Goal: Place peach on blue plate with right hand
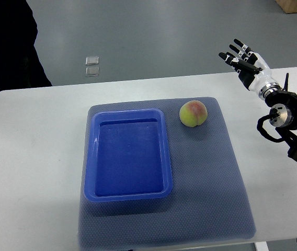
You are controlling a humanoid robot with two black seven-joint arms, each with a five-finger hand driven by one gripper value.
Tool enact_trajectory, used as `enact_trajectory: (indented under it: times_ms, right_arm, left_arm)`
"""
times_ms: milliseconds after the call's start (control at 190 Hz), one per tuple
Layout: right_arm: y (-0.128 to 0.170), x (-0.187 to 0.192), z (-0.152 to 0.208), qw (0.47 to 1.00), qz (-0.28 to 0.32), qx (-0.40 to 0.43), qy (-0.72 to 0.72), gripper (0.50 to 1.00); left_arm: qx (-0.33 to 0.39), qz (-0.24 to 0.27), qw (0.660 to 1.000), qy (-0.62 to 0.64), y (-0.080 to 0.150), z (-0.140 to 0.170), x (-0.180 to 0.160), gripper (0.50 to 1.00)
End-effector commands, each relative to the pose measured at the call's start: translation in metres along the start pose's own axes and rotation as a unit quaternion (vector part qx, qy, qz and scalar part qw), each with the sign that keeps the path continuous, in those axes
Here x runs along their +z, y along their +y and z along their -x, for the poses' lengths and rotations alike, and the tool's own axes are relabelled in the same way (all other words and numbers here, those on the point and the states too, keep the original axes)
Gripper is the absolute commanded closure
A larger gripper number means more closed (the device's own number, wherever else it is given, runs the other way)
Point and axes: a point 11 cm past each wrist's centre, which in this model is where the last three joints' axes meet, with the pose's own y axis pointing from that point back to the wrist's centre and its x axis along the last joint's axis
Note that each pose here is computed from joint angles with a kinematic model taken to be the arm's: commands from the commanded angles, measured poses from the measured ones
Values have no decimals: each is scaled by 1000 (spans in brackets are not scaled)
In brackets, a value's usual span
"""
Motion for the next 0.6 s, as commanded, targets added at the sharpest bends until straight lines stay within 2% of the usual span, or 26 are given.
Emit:
enact_trajectory:
  times_ms: [0, 593]
  right_arm:
    - [0, 0, 0, 1000, 0, 0, 1, 564]
    - [0, 0, 0, 1000, 2, -4, 6, 564]
  left_arm:
    - [0, 0, 1000, 1, 0, 0, 0, 500]
    - [-1, 0, 1000, 4, 0, 0, 0, 500]
